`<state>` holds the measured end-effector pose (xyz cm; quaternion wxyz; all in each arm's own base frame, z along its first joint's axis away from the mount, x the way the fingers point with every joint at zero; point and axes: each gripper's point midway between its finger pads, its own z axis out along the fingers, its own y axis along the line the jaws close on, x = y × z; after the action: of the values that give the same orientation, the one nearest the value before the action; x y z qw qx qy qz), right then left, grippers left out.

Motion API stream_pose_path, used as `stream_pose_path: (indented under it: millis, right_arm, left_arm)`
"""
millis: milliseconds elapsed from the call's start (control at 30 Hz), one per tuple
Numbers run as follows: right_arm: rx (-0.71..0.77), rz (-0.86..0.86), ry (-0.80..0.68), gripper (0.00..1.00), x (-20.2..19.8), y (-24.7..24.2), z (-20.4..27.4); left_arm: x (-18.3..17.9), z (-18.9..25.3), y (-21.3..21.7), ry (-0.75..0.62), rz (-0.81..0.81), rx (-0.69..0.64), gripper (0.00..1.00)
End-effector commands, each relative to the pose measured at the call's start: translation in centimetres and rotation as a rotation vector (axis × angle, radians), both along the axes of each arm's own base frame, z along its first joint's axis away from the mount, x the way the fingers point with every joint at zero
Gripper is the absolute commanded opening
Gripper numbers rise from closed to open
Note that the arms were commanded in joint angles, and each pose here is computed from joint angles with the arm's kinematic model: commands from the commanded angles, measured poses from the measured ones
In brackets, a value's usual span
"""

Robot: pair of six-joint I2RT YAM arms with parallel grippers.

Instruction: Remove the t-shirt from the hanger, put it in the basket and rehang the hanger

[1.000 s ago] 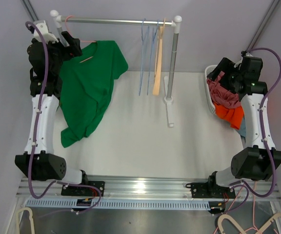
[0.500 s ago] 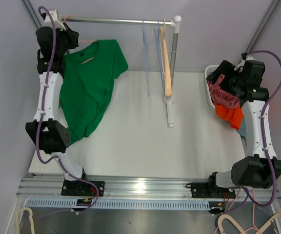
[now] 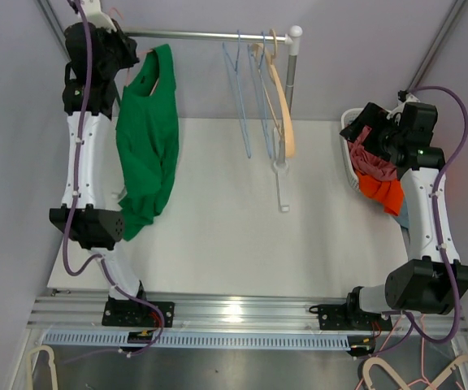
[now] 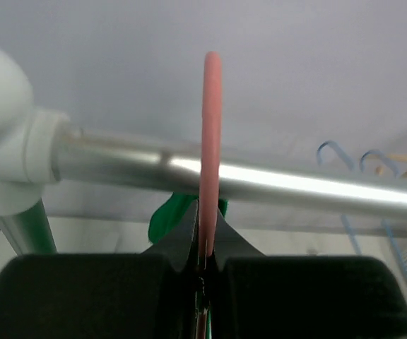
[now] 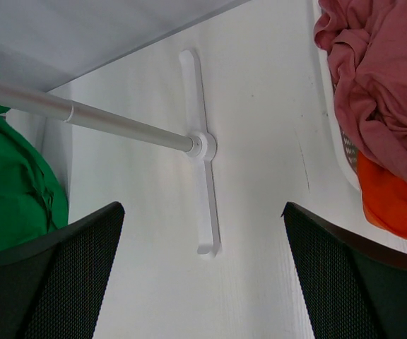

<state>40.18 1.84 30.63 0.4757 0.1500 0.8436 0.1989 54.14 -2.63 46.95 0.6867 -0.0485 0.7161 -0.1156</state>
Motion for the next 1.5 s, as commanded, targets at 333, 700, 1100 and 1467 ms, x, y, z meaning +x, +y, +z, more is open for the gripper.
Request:
stream_pose_path:
  millis: [333,700,1100,1467]
  right_arm:
    - [0.015,0.041,-0.070,1.00,-1.8,1.4,2.2]
    - [0.005,0.251,-0.182,0.99,-4.6,5.2,5.5]
    - [0.048,0.955,-0.635,0.99,-19.2,22.9,14.4]
    - [0.070,1.123,-0.580,0.99,-21.7,33.6,9.8]
  left_arm:
    - [-2.3,2.9,-7.2,-0.035,-0.014,-0.110,0.01]
    - [-3.9,2.4,-13.6,-0.017,-0.090,-0.080,0.01]
    - [-13.5,7.4,-11.6,-0.133,0.144,-0.119,0.01]
    - [-9.2,9.2,-14.1,-0.198,0.138,0.057,0.01]
